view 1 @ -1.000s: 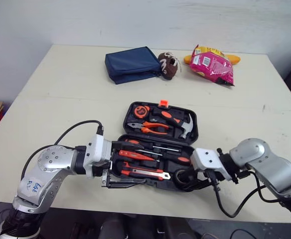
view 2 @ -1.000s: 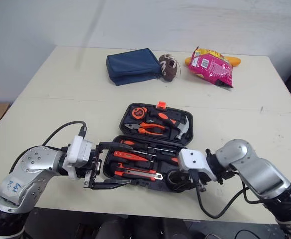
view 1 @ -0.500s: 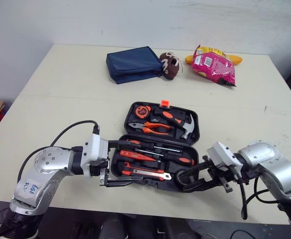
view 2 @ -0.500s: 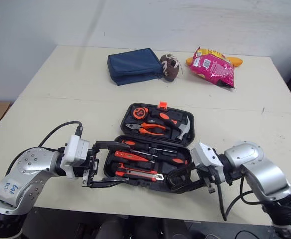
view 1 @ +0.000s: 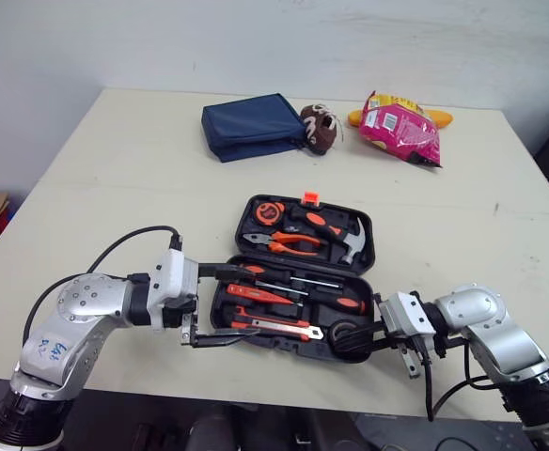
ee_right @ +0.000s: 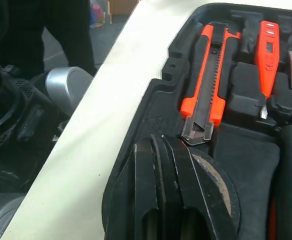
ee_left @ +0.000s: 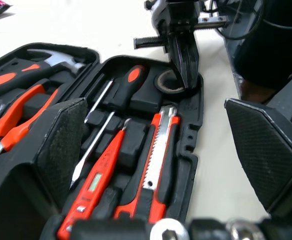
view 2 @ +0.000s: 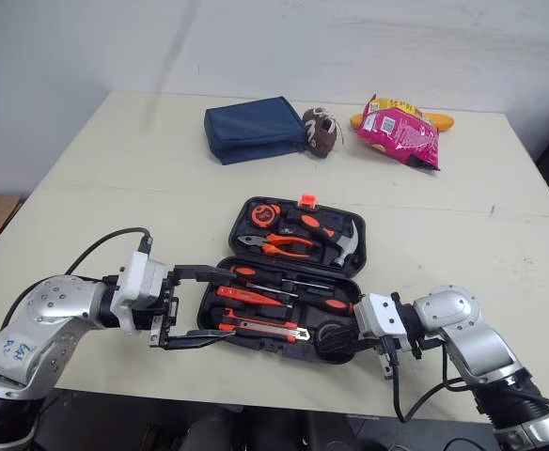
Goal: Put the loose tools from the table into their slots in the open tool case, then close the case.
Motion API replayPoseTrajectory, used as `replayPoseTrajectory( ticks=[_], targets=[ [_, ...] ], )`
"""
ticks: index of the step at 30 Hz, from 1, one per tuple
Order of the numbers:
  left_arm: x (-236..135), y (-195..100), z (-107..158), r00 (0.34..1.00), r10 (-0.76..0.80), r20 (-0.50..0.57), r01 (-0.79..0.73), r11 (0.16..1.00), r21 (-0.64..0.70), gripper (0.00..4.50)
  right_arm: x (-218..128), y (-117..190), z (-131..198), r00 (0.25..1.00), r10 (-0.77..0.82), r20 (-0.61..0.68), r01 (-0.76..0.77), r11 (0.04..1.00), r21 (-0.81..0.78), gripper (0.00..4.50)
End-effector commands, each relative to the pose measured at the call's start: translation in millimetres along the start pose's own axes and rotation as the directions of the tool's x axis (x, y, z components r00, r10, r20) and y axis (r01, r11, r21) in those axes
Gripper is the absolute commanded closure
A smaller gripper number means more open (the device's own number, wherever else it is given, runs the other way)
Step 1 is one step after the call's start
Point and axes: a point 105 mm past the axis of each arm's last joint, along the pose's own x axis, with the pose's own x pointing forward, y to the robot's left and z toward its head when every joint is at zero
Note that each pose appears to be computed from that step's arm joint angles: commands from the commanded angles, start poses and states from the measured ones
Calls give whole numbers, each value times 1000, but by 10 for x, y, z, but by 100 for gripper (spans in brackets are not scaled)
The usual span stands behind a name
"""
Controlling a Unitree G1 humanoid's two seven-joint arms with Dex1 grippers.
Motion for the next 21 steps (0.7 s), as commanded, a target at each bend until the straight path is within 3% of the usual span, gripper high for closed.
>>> replayPoseTrajectory(
  ticks=[1, 7, 15, 21],
  targets=[
    [-190, 255, 67, 994, 109, -1, -109, 992, 62, 0, -122, 8, -207, 991, -55, -122, 58, 998, 21, 447],
    [-118, 188, 100, 1000, 25, 7, -26, 998, 51, 0, 27, 110, -305, 994, -56, -91, 65, 993, 97, 447],
    [-34, 89, 185, 995, -53, 81, 53, 999, -6, 0, 65, 285, -551, 988, 18, -152, 8, 985, 172, 447],
    [44, -22, 141, 990, -116, 76, 118, 993, -24, 0, 17, 329, -668, 996, 14, -90, 10, 964, 264, 447]
  ],
)
